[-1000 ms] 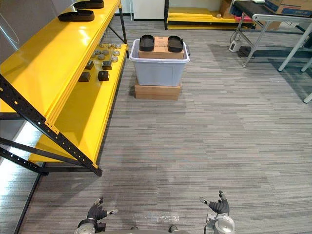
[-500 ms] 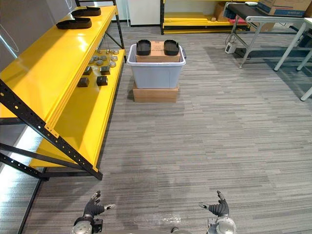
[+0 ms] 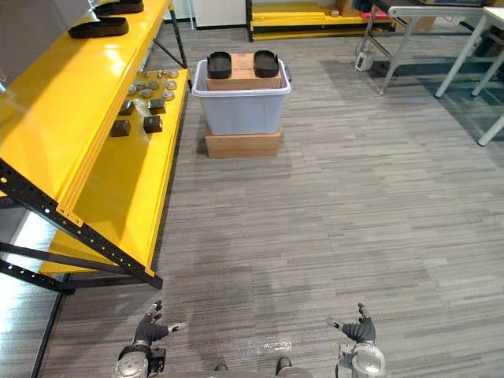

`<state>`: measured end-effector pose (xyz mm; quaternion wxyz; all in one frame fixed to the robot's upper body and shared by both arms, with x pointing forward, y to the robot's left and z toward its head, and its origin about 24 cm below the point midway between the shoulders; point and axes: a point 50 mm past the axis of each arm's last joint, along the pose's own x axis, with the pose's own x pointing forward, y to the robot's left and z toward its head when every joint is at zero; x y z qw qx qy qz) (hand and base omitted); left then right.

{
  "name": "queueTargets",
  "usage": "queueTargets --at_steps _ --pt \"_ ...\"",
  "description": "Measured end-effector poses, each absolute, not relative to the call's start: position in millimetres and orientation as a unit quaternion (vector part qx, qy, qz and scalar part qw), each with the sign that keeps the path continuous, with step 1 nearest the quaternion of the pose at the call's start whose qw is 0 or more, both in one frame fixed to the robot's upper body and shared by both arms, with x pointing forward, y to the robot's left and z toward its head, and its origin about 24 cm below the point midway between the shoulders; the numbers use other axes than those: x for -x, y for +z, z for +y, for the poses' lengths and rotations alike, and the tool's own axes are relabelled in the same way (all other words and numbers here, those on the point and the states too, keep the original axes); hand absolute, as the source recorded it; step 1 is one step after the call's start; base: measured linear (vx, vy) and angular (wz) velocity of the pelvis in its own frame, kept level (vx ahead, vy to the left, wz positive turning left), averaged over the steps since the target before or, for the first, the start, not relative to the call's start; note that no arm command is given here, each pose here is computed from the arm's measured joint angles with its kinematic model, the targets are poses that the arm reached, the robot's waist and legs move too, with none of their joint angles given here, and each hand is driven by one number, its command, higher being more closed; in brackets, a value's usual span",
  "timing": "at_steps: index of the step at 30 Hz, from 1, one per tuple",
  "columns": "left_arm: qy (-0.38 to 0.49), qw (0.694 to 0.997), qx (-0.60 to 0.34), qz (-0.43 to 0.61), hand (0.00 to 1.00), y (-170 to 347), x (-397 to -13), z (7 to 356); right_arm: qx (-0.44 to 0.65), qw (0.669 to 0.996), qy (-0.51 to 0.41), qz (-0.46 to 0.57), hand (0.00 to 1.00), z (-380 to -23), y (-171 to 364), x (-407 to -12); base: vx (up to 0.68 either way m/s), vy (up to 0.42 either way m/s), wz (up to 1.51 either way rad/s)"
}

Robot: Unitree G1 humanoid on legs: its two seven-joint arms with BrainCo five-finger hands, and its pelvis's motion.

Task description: Walk over and take plastic housings, then place them on the shelf

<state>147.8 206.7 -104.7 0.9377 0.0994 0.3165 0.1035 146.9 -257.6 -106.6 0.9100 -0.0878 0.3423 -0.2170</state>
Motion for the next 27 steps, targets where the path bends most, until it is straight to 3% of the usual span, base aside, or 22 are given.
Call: queueTargets --at_steps 6,11,27 --pt "0.113 0.936 -0.11 0.313 0.0 -101 -152 217 0.082 0.903 -0.214 0.364 0.0 -256 -111 -141 0.31 0.088 0.13" --pt "0.118 0.951 -0.107 0.266 0.0 -85 -189 215 0.101 0.906 -0.219 0.348 0.0 -270 -102 -149 0.52 -0.08 0.48" --pt "0.112 0.941 -0.075 0.311 0.0 -104 -168 197 0.088 0.917 -0.205 0.331 0.0 -257 -101 -158 0.54 -0.135 0.09"
